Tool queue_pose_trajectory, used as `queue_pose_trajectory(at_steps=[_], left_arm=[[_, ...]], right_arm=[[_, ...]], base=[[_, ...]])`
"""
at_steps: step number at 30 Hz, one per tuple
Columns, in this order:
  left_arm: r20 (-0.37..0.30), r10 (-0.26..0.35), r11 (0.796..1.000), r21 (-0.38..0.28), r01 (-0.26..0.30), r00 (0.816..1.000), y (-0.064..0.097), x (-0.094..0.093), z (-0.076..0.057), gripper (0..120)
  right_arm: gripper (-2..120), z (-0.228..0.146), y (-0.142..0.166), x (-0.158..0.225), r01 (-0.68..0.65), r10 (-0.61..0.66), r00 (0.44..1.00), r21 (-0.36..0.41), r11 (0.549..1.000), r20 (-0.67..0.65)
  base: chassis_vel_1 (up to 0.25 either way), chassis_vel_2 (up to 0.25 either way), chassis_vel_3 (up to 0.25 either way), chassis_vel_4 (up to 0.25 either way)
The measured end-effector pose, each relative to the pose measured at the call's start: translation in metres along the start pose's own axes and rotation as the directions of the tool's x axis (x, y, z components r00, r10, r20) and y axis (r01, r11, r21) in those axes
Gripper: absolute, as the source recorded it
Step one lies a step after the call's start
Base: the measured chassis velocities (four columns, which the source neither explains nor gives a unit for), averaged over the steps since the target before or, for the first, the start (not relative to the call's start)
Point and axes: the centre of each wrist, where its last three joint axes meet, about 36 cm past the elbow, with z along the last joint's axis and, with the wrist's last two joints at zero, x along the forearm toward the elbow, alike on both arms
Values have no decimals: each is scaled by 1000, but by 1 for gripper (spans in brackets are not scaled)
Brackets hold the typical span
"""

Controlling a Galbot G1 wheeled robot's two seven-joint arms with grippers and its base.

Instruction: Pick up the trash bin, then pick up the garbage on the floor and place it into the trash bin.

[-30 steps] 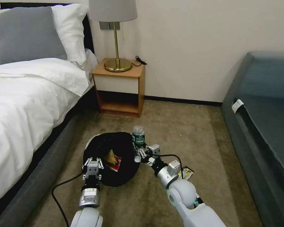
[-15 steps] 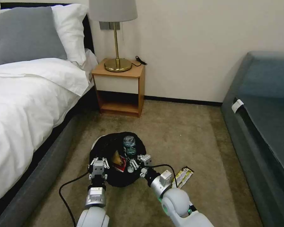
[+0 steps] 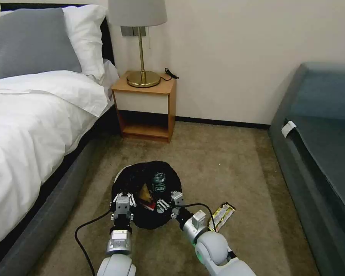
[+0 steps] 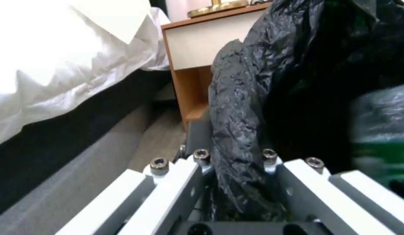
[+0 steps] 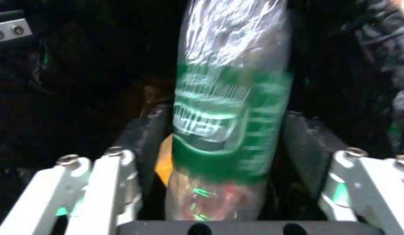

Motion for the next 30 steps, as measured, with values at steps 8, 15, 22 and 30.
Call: queue_pose_trajectory(at_steps=[8,15,22,30], left_arm=[[-3,6,1000,1,-6,1000,-4,1,2,4],[1,4,1000,-5,-4,1000,-2,1,5,4],[-6,-5,1000,-10,5,1000,2,0,11,4],[-8,-14,1000,-9,14,1000,5,-2,14,4]], right_arm=[[93,2,-5,6,-14,14,1000,4,1000,-2],[100,0,-18,15,-43,43,999,15,999,3],[100,0,-33,26,-75,75,997,33,997,8],[100,1,-47,37,-102,102,995,42,994,4]], base=[[0,0,0,0],[0,0,0,0],[0,0,0,0],[0,0,0,0]])
